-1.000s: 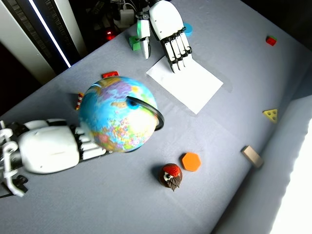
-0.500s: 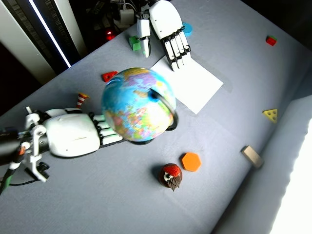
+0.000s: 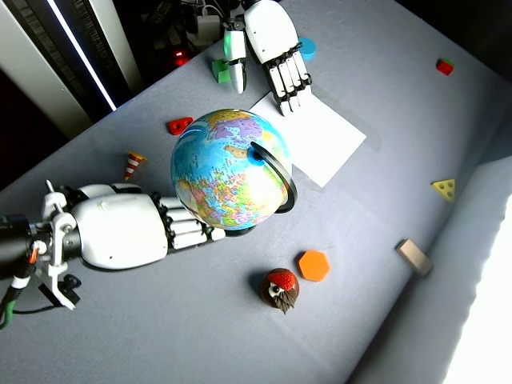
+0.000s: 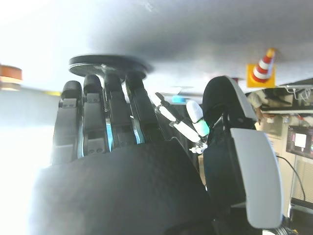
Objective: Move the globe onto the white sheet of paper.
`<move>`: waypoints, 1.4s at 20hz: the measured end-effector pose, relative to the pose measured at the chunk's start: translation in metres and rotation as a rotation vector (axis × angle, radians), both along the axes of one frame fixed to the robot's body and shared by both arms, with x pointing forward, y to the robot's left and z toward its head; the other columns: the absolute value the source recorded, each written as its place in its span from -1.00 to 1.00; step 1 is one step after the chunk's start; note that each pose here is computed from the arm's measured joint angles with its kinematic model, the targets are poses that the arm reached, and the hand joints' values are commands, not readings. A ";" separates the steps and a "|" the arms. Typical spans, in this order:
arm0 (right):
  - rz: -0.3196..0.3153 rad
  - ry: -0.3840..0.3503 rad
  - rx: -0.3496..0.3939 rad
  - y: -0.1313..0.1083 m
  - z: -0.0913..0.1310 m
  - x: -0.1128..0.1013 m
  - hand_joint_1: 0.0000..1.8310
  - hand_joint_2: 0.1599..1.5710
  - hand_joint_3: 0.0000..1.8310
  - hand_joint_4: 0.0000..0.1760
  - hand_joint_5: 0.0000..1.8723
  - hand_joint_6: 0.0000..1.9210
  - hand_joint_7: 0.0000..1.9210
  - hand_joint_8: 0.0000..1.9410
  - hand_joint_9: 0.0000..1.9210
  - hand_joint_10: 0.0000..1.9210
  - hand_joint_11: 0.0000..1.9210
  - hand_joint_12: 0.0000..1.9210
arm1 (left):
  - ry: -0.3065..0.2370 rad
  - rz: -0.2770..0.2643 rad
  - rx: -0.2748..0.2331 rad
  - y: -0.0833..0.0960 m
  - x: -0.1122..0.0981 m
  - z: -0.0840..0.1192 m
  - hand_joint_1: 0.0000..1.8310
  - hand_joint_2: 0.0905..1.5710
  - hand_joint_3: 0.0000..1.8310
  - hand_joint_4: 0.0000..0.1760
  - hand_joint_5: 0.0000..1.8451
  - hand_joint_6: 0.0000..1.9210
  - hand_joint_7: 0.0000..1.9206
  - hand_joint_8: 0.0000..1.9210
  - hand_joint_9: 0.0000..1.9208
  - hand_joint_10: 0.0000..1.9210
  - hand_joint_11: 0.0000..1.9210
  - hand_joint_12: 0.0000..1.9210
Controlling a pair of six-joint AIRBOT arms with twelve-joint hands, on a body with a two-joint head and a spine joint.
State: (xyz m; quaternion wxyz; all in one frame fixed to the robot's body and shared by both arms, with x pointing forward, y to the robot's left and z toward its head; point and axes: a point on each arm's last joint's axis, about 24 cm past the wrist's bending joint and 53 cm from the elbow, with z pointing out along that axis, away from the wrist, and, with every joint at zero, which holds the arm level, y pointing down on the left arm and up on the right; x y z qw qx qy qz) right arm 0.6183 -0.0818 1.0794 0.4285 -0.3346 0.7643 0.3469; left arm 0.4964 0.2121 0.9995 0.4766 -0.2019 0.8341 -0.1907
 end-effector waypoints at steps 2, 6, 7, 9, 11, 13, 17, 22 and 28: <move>0.003 -0.005 0.012 0.007 0.003 0.003 -1.00 0.51 -1.00 -1.00 -0.90 -0.99 -0.93 -1.00 -0.94 -0.98 -1.00 -1.00 | 0.003 -0.002 -0.001 -0.001 0.000 -0.001 -1.00 0.61 -1.00 -1.00 -0.90 -1.00 -0.93 -1.00 -0.94 -1.00 -1.00 -0.86; 0.004 -0.007 0.026 0.018 0.004 0.006 -1.00 0.50 -1.00 -1.00 -0.90 -0.99 -0.93 -1.00 -0.94 -0.98 -1.00 -1.00 | 0.002 -0.003 -0.001 -0.001 -0.001 0.000 -1.00 0.61 -1.00 -1.00 -0.89 -0.99 -0.93 -1.00 -0.93 -1.00 -1.00 -0.86; 0.007 -0.013 0.021 0.019 0.004 0.006 -1.00 0.50 -1.00 -1.00 -0.90 -0.99 -0.93 -1.00 -0.94 -0.98 -1.00 -1.00 | 0.003 -0.001 -0.001 0.000 -0.001 0.000 -1.00 0.61 -1.00 -1.00 -0.89 -0.99 -0.93 -1.00 -0.93 -1.00 -1.00 -0.86; 0.004 -0.016 0.015 0.020 0.001 0.007 -1.00 0.50 -1.00 -1.00 -0.90 -0.99 -0.93 -1.00 -0.94 -0.98 -1.00 -1.00 | 0.000 -0.002 -0.005 -0.001 0.000 0.001 -1.00 0.61 -1.00 -1.00 -0.89 -0.99 -0.93 -1.00 -0.93 -1.00 -1.00 -0.85; 0.001 -0.005 0.022 0.021 -0.001 0.008 -1.00 0.50 -1.00 -1.00 -0.90 -0.99 -0.93 -1.00 -0.94 -0.98 -1.00 -1.00 | -0.002 -0.002 -0.005 0.000 0.000 0.002 -1.00 0.61 -1.00 -1.00 -0.88 -0.99 -0.93 -1.00 -0.93 -1.00 -1.00 -0.85; 0.009 0.001 0.020 0.025 -0.004 0.006 -1.00 0.50 -1.00 -1.00 -0.90 -0.99 -0.93 -1.00 -0.94 -0.98 -1.00 -1.00 | 0.000 0.001 -0.004 0.000 0.000 0.001 -1.00 0.61 -1.00 -1.00 -0.88 -0.99 -0.93 -1.00 -0.93 -1.00 -1.00 -0.85; 0.020 0.010 -0.008 0.031 -0.007 -0.002 -1.00 0.50 -1.00 -1.00 -0.90 -0.99 -0.93 -1.00 -0.93 -0.98 -1.00 -1.00 | -0.010 -0.009 -0.027 -0.004 0.001 0.004 -1.00 0.62 -1.00 -1.00 -0.90 -1.00 -0.92 -1.00 -0.93 -1.00 -1.00 -0.85; 0.079 0.022 0.002 0.056 -0.008 -0.022 -1.00 0.51 -1.00 -1.00 -0.90 -0.99 -0.93 -1.00 -0.93 -0.98 -1.00 -1.00 | -0.002 -0.013 -0.026 -0.004 -0.003 0.002 -1.00 0.62 -1.00 -1.00 -0.89 -1.00 -0.92 -1.00 -0.93 -1.00 -1.00 -0.85; 0.070 0.013 0.003 0.079 -0.006 -0.025 -1.00 0.51 -1.00 -1.00 -0.90 -0.99 -0.93 -1.00 -0.93 -0.98 -1.00 -1.00 | 0.003 -0.014 -0.032 -0.006 -0.006 0.002 -1.00 0.62 -1.00 -1.00 -0.91 -1.00 -0.92 -1.00 -0.93 -1.00 -1.00 -0.84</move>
